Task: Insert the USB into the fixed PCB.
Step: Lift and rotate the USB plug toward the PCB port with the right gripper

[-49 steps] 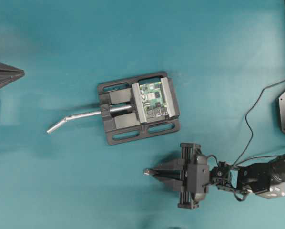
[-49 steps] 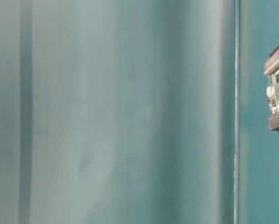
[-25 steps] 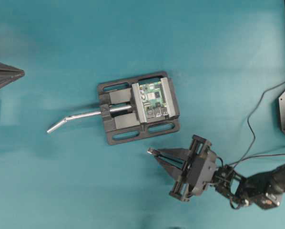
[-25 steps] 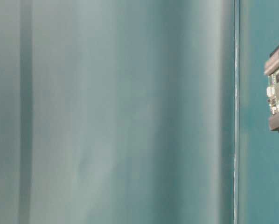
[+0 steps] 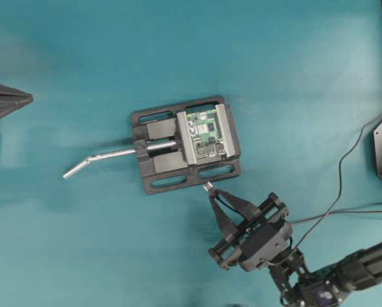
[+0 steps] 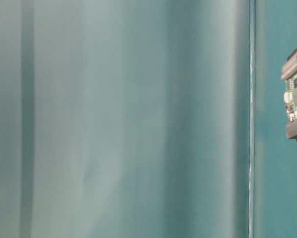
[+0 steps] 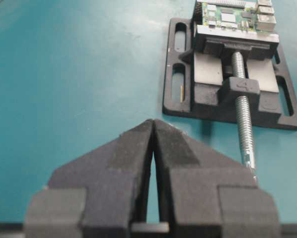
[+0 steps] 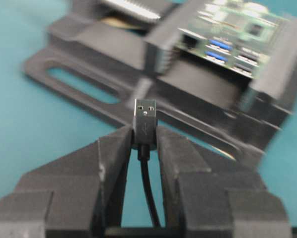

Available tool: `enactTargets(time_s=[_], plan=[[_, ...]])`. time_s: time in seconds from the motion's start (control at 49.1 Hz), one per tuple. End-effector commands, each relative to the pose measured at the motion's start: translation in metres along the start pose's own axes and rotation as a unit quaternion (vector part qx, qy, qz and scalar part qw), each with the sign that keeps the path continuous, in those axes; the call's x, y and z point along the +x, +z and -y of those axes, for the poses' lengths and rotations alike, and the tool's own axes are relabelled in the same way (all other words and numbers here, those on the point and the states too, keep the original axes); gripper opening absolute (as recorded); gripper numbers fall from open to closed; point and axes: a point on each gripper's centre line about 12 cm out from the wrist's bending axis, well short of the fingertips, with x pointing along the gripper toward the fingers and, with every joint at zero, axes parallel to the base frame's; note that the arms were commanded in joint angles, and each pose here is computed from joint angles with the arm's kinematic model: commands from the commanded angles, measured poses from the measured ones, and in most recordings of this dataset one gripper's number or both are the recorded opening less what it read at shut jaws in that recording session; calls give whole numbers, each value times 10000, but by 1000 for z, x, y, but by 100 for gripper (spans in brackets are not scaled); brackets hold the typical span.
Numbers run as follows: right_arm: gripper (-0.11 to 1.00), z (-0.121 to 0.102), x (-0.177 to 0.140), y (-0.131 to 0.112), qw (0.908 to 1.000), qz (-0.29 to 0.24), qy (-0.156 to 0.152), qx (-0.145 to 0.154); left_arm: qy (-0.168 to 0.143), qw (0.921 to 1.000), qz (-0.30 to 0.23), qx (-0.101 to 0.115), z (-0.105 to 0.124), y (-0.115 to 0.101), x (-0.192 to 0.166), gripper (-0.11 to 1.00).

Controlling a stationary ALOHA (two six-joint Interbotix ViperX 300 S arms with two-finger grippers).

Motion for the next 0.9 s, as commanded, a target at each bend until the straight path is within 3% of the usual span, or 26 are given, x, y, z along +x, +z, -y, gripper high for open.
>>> enactTargets(time_s=[0.0, 0.122, 0.387, 0.876], plan=[[22, -5, -5, 6, 9994, 72, -255, 225, 16, 9999, 132, 3, 0, 12, -1, 0], [22, -8, -5, 4, 9972, 259, -628, 321, 16, 9999, 132, 3, 0, 11, -1, 0], [22, -15, -7, 3, 9908, 781, -1033, 397, 16, 9999, 132, 3, 0, 11, -1, 0], [22, -16, -5, 1, 9863, 574, -1429, 589, 16, 9999, 117, 3, 0, 11, -1, 0]])
